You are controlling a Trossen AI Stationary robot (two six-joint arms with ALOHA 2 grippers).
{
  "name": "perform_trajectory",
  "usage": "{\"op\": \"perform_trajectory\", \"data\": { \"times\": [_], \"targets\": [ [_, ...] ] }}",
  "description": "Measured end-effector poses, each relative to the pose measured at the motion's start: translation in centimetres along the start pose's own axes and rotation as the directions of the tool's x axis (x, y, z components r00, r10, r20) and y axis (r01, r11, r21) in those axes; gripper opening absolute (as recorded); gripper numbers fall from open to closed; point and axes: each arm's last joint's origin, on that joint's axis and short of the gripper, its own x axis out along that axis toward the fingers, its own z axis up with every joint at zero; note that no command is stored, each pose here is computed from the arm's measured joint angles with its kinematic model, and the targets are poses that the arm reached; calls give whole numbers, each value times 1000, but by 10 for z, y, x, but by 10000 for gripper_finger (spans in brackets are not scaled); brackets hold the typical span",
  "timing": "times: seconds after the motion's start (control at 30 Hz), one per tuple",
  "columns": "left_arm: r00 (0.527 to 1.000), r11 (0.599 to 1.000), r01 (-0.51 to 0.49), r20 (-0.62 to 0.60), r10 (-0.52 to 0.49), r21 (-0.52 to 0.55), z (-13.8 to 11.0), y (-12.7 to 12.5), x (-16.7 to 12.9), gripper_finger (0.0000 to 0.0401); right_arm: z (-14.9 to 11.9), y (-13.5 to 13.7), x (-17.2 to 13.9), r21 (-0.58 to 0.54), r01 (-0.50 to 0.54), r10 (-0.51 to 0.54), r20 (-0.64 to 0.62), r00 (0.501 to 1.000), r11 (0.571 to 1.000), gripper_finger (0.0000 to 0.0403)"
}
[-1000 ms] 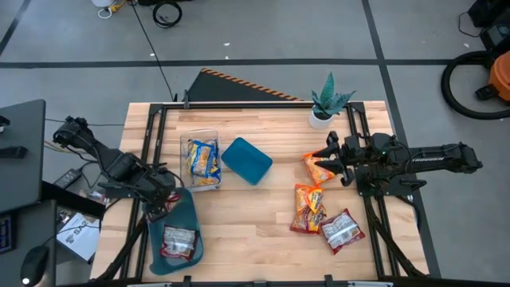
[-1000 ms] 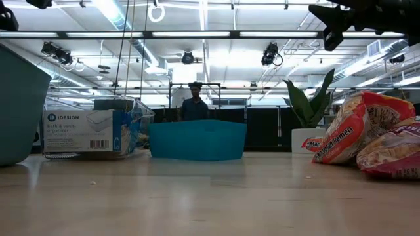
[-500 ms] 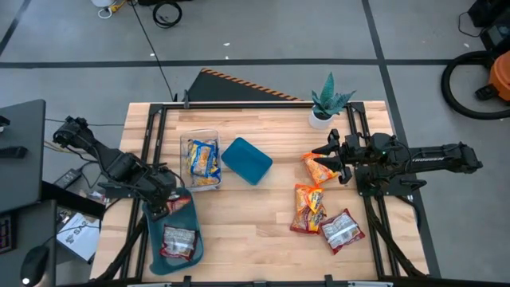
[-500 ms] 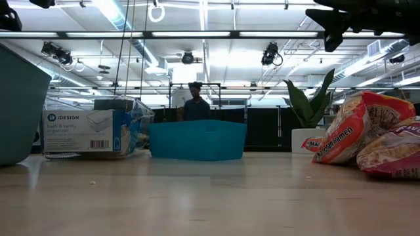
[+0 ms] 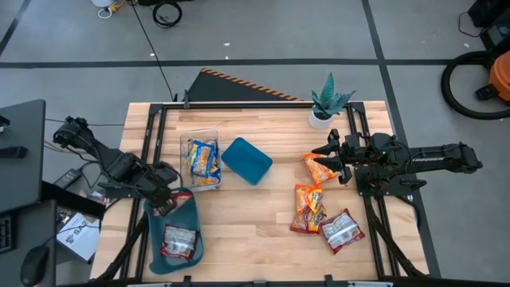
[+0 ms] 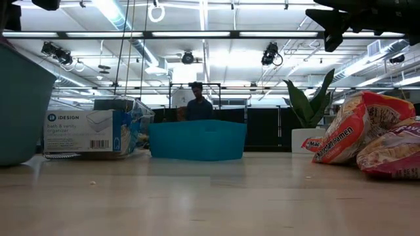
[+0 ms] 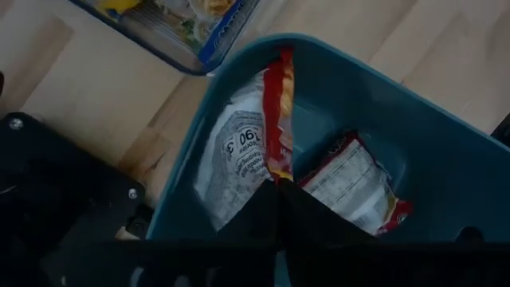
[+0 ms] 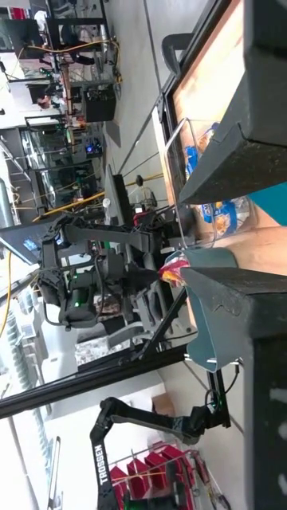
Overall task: Sort Maruchan noodles
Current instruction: Put the left red noodle pack into the dark green bin, then put the top orange noodle pack into the blue bin
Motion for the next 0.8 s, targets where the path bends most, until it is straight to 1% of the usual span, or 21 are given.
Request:
{"op": "perform_trajectory", "data": {
  "times": [0.13,0.23,0.3,0.43,0.5,0.6,0.67,0.7,0.77,0.8],
  "targets": [
    [1000,1000,-2,4,2,10,1,-4,3,40,0,0,0,0,0,0,0,1000,1000,144],
    [1000,1000,6,2,-6,10,2,-8,5,69,0,0,0,0,0,0,0,1000,1000,144],
    [999,999,25,-26,-25,19,2,-10,6,88,0,0,0,0,0,0,0,1000,1000,144],
    [986,988,138,-101,-131,69,1,-19,6,111,0,0,0,0,0,0,-2,1000,1000,144],
    [974,977,202,-115,-193,70,2,-25,5,114,0,0,0,0,0,0,-2,1000,1000,144],
    [959,960,267,-116,-257,84,3,-30,4,114,0,0,0,0,1,-1,-4,1000,1000,144],
    [948,941,314,-102,-303,122,5,-35,3,114,0,0,0,0,1,-1,-4,1000,1000,144],
    [942,929,335,-92,-324,159,6,-37,2,114,0,0,0,0,0,0,-3,1000,1000,144],
    [931,896,360,-45,-361,261,8,-41,1,114,0,0,0,0,0,0,-3,1000,1000,144],
    [927,878,357,-6,-375,319,10,-43,0,114,0,0,0,0,1,-1,-3,1000,1000,144]
  ]
}}
